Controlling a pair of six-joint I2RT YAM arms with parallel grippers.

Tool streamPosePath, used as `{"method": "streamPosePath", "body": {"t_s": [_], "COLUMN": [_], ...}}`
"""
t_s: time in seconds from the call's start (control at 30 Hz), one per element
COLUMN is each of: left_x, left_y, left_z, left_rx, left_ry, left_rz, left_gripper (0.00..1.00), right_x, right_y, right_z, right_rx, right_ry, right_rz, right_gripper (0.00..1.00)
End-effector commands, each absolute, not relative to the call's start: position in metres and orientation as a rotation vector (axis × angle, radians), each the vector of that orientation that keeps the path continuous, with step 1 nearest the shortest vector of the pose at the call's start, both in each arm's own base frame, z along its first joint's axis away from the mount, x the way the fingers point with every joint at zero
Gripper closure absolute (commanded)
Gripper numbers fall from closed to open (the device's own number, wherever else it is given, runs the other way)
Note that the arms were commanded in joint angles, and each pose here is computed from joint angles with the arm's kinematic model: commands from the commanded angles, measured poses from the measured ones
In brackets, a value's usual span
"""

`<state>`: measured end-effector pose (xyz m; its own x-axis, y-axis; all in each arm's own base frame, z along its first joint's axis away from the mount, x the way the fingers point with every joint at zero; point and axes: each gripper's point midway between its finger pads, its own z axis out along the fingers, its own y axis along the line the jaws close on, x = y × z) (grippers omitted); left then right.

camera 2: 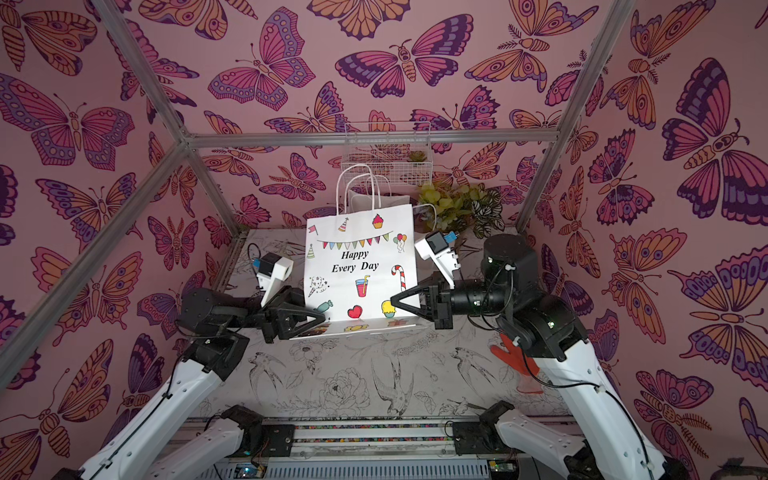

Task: Put away the paper bag
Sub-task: Press the paper bag.

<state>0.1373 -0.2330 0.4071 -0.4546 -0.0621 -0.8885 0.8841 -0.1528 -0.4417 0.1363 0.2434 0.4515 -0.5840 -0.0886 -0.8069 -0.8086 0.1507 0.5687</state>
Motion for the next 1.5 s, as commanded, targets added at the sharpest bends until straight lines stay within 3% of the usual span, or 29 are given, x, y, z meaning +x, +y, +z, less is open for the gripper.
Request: {"method": "streamPosePath", "body": {"t_s": [0.0, 0.07, 0.1, 0.23, 0.3, 0.43, 0.53, 1.1, 1.47], "left_x": [0.128, 0.129, 0.131, 0.14, 0.142, 0.148, 0.155, 0.179, 0.184], "left_y": [-0.233, -0.232, -0.232, -0.233, -0.234, -0.235, -0.235, -0.24, -0.243], "left_z": [0.409, 0.411, 0.412, 0.411, 0.41, 0.409, 0.409, 0.405, 0.401], "left_rx": [1.036, 1.024, 1.017, 0.966, 0.955, 0.935, 0.899, 0.802, 0.794], "left_ry": [1.354, 1.349, 1.349, 1.39, 1.401, 1.416, 1.433, 1.501, 1.524], "left_rz": [-1.682, -1.671, -1.664, -1.634, -1.633, -1.633, -1.625, -1.647, -1.679], "left_gripper": [0.9, 0.99, 1.0, 1.0, 1.0, 1.0, 1.0, 1.0, 1.0], "right_x": [0.137, 0.134, 0.131, 0.114, 0.106, 0.091, 0.089, 0.1, 0.126], "right_y": [0.24, 0.24, 0.24, 0.24, 0.239, 0.235, 0.234, 0.233, 0.233], "right_z": [0.471, 0.471, 0.471, 0.483, 0.492, 0.507, 0.501, 0.458, 0.432], "right_rx": [-0.848, -0.856, -0.868, -0.935, -0.959, -0.999, -1.014, -1.023, -0.956], "right_ry": [1.72, 1.721, 1.72, 1.672, 1.631, 1.557, 1.569, 1.683, 1.819], "right_rz": [1.446, 1.458, 1.468, 1.564, 1.601, 1.651, 1.635, 1.498, 1.349], "right_gripper": [1.0, 1.0, 0.94, 0.47, 0.34, 0.16, 0.08, 0.1, 0.37]}}
